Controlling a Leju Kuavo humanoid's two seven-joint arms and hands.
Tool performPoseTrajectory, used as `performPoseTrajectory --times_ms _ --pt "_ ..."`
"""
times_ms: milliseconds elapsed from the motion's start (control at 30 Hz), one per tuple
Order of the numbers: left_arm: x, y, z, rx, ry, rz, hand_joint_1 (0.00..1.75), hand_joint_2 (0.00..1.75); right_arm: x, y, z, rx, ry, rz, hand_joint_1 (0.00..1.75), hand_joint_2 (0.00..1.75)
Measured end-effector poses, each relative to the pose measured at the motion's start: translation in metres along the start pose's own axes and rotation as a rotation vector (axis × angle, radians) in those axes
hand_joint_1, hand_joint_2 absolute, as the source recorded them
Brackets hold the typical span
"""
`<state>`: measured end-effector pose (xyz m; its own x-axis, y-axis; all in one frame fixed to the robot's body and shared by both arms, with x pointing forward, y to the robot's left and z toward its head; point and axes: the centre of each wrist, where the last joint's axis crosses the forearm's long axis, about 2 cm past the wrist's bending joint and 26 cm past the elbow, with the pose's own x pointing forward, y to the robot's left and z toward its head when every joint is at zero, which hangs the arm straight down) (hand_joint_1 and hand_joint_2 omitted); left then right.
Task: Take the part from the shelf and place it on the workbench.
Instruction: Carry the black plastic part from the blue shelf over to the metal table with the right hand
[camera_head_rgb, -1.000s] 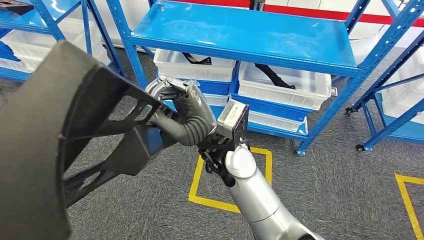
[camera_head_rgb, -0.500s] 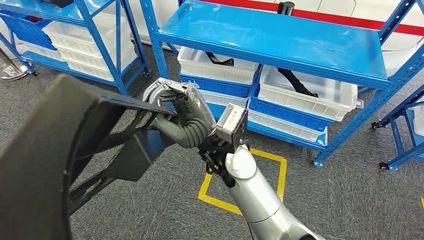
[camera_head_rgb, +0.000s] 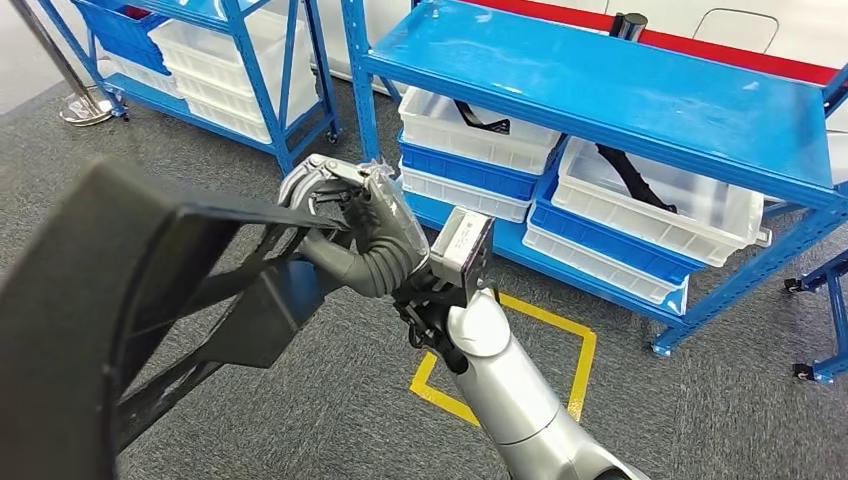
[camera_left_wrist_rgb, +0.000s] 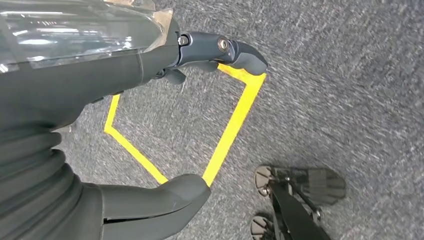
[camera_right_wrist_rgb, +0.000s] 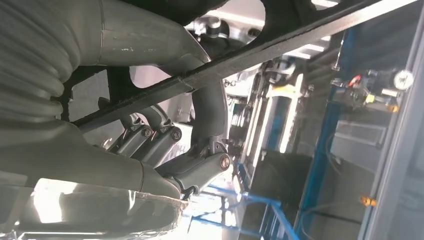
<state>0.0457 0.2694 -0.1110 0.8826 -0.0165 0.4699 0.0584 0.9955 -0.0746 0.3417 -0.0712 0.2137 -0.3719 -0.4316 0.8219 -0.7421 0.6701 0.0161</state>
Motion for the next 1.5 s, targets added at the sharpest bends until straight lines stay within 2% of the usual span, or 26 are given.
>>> performPoseTrajectory --times_ms 567,1367,1500 --pt "-0.0016 -0.0006 0.0006 0.042 0.054 -0.003 0.00 1.75 -0.0007 -0.0012 0.0017 0.001 0.012 0.020 1.75 1.75" --pt "0.0002 -0.0022 -0.0002 0.049 0.058 -0.002 0.00 1.75 -0.0015 -0.0019 0.0032 0.004 0.018 0.026 1.75 1.75" --pt "-0.0003 -0.0016 0.0001 0.075 0.066 0.027 0.00 1.75 -0.0021 0.0050 0.0004 0.024 0.017 0.026 1.75 1.75"
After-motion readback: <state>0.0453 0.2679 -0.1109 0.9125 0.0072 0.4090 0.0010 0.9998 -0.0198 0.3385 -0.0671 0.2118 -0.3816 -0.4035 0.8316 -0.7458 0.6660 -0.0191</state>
